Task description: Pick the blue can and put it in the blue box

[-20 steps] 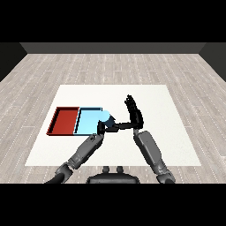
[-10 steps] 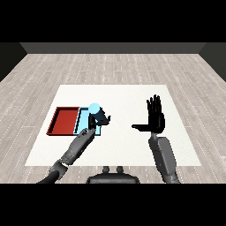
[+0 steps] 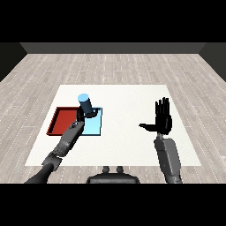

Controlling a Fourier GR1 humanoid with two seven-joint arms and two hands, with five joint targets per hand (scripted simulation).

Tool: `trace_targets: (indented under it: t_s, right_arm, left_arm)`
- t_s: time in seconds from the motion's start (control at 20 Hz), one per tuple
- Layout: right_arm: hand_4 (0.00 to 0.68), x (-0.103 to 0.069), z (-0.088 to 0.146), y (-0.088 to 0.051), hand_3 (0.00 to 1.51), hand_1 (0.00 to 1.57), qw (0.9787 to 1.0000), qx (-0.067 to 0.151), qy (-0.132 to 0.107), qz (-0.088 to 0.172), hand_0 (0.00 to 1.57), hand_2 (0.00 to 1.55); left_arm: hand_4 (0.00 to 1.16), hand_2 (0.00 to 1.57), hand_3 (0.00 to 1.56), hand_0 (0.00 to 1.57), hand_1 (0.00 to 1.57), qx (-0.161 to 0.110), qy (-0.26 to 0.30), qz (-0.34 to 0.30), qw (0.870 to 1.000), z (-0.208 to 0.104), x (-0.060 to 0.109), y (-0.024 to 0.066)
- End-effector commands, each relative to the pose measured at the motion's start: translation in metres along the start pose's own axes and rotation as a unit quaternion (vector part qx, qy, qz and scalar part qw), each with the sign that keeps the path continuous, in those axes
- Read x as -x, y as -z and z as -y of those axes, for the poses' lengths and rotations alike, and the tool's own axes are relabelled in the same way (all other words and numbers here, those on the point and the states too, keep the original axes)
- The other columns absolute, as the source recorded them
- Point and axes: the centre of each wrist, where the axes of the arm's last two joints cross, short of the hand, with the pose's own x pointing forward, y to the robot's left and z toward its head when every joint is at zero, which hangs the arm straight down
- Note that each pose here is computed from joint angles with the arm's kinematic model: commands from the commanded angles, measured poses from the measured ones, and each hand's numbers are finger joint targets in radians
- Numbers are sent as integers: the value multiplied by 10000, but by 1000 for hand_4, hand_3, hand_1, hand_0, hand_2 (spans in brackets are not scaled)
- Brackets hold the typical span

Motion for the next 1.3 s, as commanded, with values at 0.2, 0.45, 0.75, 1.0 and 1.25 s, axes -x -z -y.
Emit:
trace_targets:
  t_s: [0.2,0.45,0.75,1.0,1.25]
  right_arm:
    - [0,69,40,117,0,0,9997,218,53,-122,0,0]
    - [0,230,199,54,0,0,9996,148,-40,-246,0,0]
    - [0,191,266,68,0,0,9997,133,-99,-195,0,0]
    - [0,176,40,59,0,0,10000,4,-31,-88,0,0]
    - [0,378,169,-16,0,0,9996,106,223,-155,0,0]
  left_arm:
    - [1019,1566,1442,1571,1571,-267,762,-1333,9878,-170,261,173]
    - [900,1396,1182,1510,1510,-340,1386,-2023,9689,-223,679,-87]
    - [933,753,415,887,887,50,1617,-2762,9474,-400,1069,-390]
    - [627,412,0,357,357,224,1502,-2813,9475,-536,962,-237]
    - [0,0,0,0,0,-229,2330,-2458,9406,-202,782,-168]
